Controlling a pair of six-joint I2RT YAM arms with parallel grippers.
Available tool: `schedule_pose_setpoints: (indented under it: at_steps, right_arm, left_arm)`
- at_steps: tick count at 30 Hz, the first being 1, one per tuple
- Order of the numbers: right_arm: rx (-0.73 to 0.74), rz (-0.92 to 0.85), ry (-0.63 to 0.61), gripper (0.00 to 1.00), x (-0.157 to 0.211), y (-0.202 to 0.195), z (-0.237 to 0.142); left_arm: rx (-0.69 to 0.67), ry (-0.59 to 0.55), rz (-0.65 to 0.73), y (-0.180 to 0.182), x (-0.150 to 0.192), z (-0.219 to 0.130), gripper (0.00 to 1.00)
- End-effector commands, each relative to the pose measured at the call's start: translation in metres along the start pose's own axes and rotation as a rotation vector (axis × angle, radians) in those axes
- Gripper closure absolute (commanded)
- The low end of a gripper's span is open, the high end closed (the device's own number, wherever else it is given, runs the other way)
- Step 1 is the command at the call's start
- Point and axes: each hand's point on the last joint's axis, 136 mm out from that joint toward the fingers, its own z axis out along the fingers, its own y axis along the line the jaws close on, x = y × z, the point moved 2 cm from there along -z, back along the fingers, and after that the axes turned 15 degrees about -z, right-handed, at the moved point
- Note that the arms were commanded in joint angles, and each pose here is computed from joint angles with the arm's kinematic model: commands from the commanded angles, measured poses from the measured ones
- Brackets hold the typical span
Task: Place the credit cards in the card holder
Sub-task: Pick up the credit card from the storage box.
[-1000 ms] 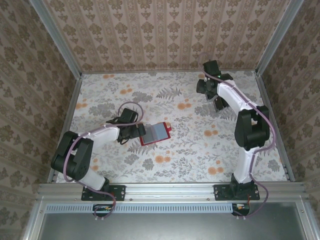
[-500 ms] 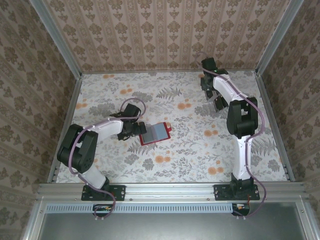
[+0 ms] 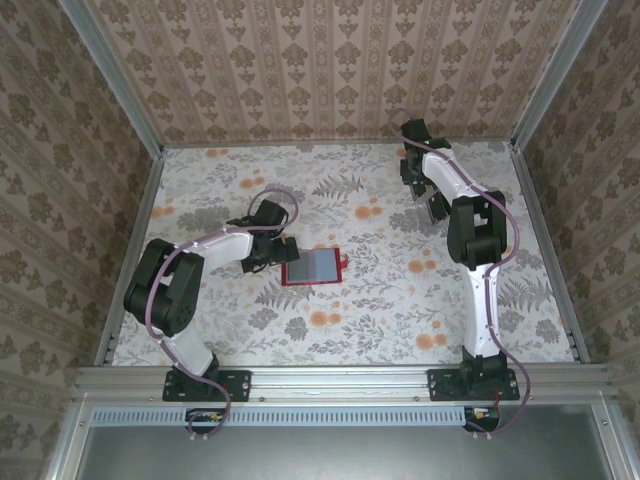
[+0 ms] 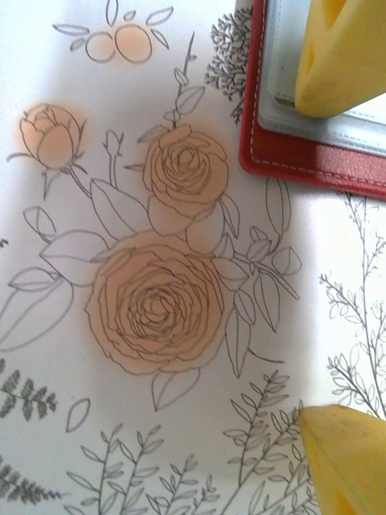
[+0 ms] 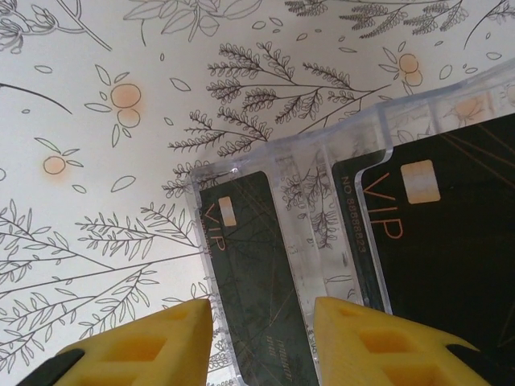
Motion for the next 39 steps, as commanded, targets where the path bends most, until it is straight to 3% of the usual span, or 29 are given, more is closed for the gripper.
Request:
schedule_pose_setpoints:
  at_steps: [1, 17, 34, 39]
  right_arm:
    - [0.002, -0.012, 0.031, 0.60, 0.003, -0.002, 0.006]
    - [-0.085, 0.035, 0.018, 0.71, 0.002, 0.007, 0.004]
    - [-0.099, 0.024, 0.003, 0.91, -0.004, 0.008, -0.002]
    - [-0.109, 0.018, -0.004, 0.92, -0.007, 0.008, -0.004]
  left_arm:
    - [0.283, -0.054, 0.057, -0.067, -0.016, -0.005, 0.00]
    - [0.249, -0.063, 0.037, -0.044, -0.014, -0.006, 0.00]
    - [0.248, -0.058, 0.032, -0.039, -0.013, -0.004, 0.00]
    - [0.247, -0.058, 0.031, -0.038, -0.012, -0.004, 0.00]
